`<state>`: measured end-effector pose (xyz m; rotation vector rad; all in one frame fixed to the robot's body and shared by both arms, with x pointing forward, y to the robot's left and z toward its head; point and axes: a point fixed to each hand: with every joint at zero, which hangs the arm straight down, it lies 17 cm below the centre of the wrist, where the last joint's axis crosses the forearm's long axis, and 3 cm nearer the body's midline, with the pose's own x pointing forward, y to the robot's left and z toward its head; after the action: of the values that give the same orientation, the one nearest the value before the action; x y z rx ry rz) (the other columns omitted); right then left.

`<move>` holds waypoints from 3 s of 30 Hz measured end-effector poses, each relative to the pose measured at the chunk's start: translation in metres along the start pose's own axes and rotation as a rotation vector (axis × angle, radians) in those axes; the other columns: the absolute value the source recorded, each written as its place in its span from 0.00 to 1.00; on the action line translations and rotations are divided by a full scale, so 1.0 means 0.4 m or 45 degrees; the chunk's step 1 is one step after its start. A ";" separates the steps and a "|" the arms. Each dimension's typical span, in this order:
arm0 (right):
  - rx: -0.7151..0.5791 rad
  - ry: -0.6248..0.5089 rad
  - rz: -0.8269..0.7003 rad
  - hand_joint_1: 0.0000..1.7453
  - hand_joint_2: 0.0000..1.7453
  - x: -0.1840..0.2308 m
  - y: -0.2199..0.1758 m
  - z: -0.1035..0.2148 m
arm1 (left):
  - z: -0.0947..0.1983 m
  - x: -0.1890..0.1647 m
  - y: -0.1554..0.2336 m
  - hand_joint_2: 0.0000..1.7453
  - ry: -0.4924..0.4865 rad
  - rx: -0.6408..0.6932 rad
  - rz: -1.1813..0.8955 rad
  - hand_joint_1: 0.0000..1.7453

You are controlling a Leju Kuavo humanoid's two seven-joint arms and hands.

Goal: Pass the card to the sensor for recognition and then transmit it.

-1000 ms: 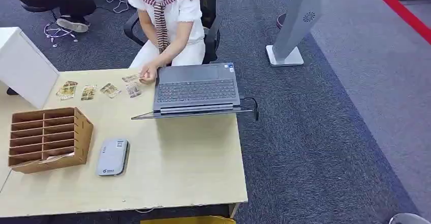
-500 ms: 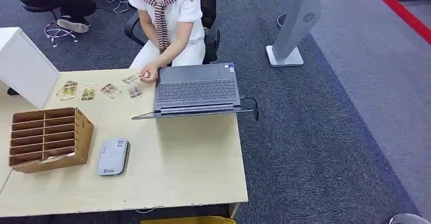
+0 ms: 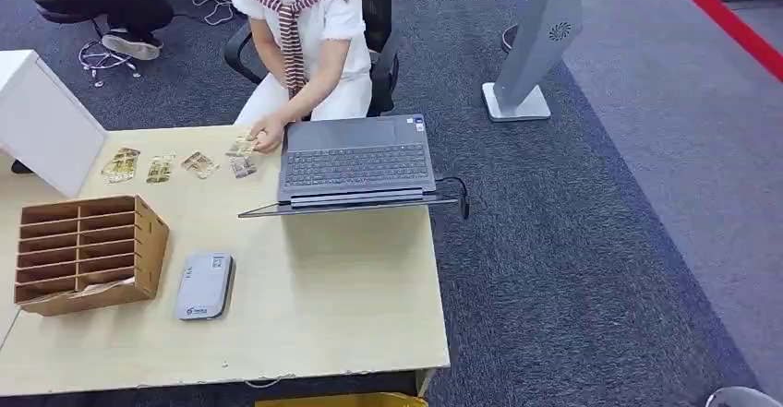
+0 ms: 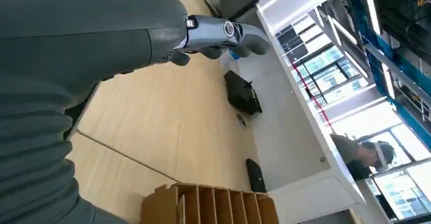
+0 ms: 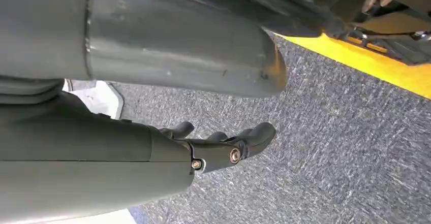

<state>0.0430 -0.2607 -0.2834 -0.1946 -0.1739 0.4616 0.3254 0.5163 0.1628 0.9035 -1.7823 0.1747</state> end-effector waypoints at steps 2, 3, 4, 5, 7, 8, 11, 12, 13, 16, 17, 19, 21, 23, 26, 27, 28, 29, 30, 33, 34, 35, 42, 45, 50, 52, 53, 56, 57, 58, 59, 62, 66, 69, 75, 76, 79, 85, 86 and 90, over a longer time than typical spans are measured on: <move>0.004 -0.002 0.010 0.00 0.00 0.001 0.001 0.000 | -0.023 0.014 -0.030 1.00 -0.011 -0.029 -0.046 0.00; 0.004 -0.003 0.010 0.00 0.00 0.002 0.000 0.000 | -0.037 0.022 -0.041 1.00 -0.018 -0.037 -0.071 0.00; 0.005 -0.005 0.011 0.00 0.00 0.004 0.000 0.000 | -0.051 0.032 -0.055 1.00 -0.030 -0.050 -0.095 0.00; 0.006 -0.006 0.013 0.00 0.00 0.006 0.000 0.000 | -0.063 0.042 -0.071 1.00 -0.039 -0.063 -0.114 0.00; 0.007 -0.011 0.029 0.00 0.00 0.009 -0.001 -0.001 | -0.091 0.066 -0.106 1.00 -0.065 -0.093 -0.160 0.00; 0.008 -0.013 0.034 0.00 0.00 0.010 -0.001 -0.001 | -0.104 0.076 -0.122 1.00 -0.075 -0.106 -0.181 0.00; 0.014 -0.017 0.045 0.00 0.00 0.013 0.001 -0.001 | -0.136 0.108 -0.172 1.00 -0.109 -0.143 -0.247 0.00; 0.016 -0.020 0.055 0.00 0.00 0.014 0.001 -0.001 | -0.146 0.118 -0.186 1.00 -0.121 -0.152 -0.268 0.00; 0.017 -0.023 0.065 0.00 0.00 0.016 0.000 -0.001 | -0.157 0.129 -0.202 1.00 -0.134 -0.163 -0.297 0.00; 0.023 -0.029 0.079 0.00 0.00 0.021 0.000 -0.001 | -0.186 0.164 -0.250 1.00 -0.180 -0.195 -0.368 0.00; 0.022 -0.031 0.087 0.00 0.00 0.022 -0.001 -0.002 | -0.196 0.175 -0.259 1.00 -0.194 -0.197 -0.392 0.00; 0.024 -0.035 0.103 0.00 0.00 0.024 -0.002 -0.002 | -0.215 0.200 -0.286 1.00 -0.225 -0.207 -0.440 0.00; 0.024 -0.037 0.107 0.00 0.00 0.027 -0.004 -0.002 | -0.234 0.224 -0.312 1.00 -0.256 -0.214 -0.489 0.00; 0.031 -0.040 0.118 0.00 0.00 0.029 -0.003 -0.002 | -0.249 0.248 -0.339 1.00 -0.292 -0.224 -0.542 0.00; 0.035 -0.043 0.137 0.00 0.00 0.029 -0.002 -0.002 | -0.269 0.281 -0.377 1.00 -0.339 -0.233 -0.609 0.00; 0.037 -0.046 0.146 0.00 0.00 0.032 -0.003 -0.003 | -0.274 0.294 -0.392 1.00 -0.360 -0.239 -0.637 0.00; 0.036 -0.049 0.157 0.00 0.00 0.034 -0.004 -0.003 | -0.281 0.304 -0.403 1.00 -0.375 -0.237 -0.666 0.00; 0.037 -0.052 0.167 0.00 0.00 0.036 -0.005 -0.003 | -0.284 0.313 -0.417 1.00 -0.391 -0.245 -0.689 0.00; 0.037 -0.054 0.174 0.00 0.00 0.038 -0.005 -0.003 | -0.290 0.322 -0.425 1.00 -0.407 -0.240 -0.717 0.00; 0.039 -0.059 0.194 0.00 0.00 0.041 -0.008 -0.004 | -0.303 0.352 -0.458 1.00 -0.458 -0.238 -0.795 0.00; 0.040 -0.061 0.203 0.00 0.00 0.042 -0.009 -0.004 | -0.305 0.360 -0.468 1.00 -0.475 -0.236 -0.822 0.00; 0.043 -0.061 0.205 0.00 0.00 0.042 -0.008 -0.004 | -0.306 0.366 -0.477 1.00 -0.486 -0.233 -0.848 0.00; 0.047 -0.059 0.270 0.00 0.00 0.038 -0.013 -0.005 | -0.312 0.389 -0.516 1.00 -0.538 -0.229 -0.949 0.00; 0.051 -0.059 0.281 0.00 0.00 0.037 -0.014 -0.006 | -0.310 0.392 -0.530 1.00 -0.548 -0.242 -0.959 0.00; 0.057 -0.057 0.285 0.00 0.00 0.034 -0.015 -0.006 | -0.302 0.386 -0.551 1.00 -0.552 -0.266 -0.979 0.00; 0.056 -0.055 0.285 0.00 0.00 0.033 -0.016 -0.006 | -0.299 0.384 -0.557 1.00 -0.551 -0.273 -0.982 0.00; 0.055 -0.055 0.285 0.00 0.00 0.032 -0.017 -0.006 | -0.298 0.382 -0.559 1.00 -0.550 -0.276 -0.983 0.43; 0.054 -0.054 0.286 0.00 0.00 0.032 -0.018 -0.007 | -0.296 0.377 -0.563 1.00 -0.544 -0.283 -0.984 1.00; 0.055 -0.055 0.286 0.00 0.00 0.031 -0.018 -0.007 | -0.296 0.375 -0.563 1.00 -0.539 -0.286 -0.981 1.00; 0.055 -0.055 0.286 0.00 0.00 0.031 -0.019 -0.007 | -0.296 0.373 -0.564 1.00 -0.534 -0.290 -0.978 1.00; 0.055 -0.054 0.286 0.00 0.00 0.031 -0.018 -0.007 | -0.295 0.369 -0.566 1.00 -0.529 -0.296 -0.976 1.00; 0.054 -0.054 0.286 0.00 0.00 0.031 -0.019 -0.007 | -0.295 0.366 -0.567 1.00 -0.522 -0.302 -0.970 1.00; 0.054 -0.054 0.287 0.00 0.00 0.030 -0.020 -0.007 | -0.295 0.365 -0.567 1.00 -0.516 -0.303 -0.960 1.00; 0.054 -0.052 0.288 0.00 0.00 0.029 -0.020 -0.007 | -0.294 0.364 -0.567 1.00 -0.514 -0.306 -0.951 1.00; 0.052 -0.053 0.291 0.00 0.00 0.028 -0.021 -0.007 | -0.282 0.353 -0.574 1.00 -0.509 -0.330 -0.934 1.00; 0.052 -0.053 0.290 0.00 0.00 0.028 -0.021 -0.007 | -0.275 0.348 -0.576 1.00 -0.509 -0.340 -0.933 1.00; 0.051 -0.054 0.291 0.00 0.00 0.027 -0.022 -0.007 | -0.259 0.335 -0.584 1.00 -0.503 -0.360 -0.931 1.00; 0.052 -0.053 0.297 0.00 0.00 0.026 -0.021 -0.007 | -0.218 0.313 -0.598 1.00 -0.503 -0.405 -0.915 1.00; 0.052 -0.053 0.301 0.00 0.00 0.025 -0.021 -0.007 | -0.200 0.305 -0.603 1.00 -0.503 -0.421 -0.910 1.00; 0.049 -0.053 0.306 0.00 0.00 0.024 -0.022 -0.007 | -0.135 0.273 -0.620 1.00 -0.494 -0.474 -0.892 1.00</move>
<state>0.0559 -0.2645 -0.2831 -0.1690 -0.1832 0.7079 0.5122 0.3170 0.2050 1.2775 -1.6468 -0.8001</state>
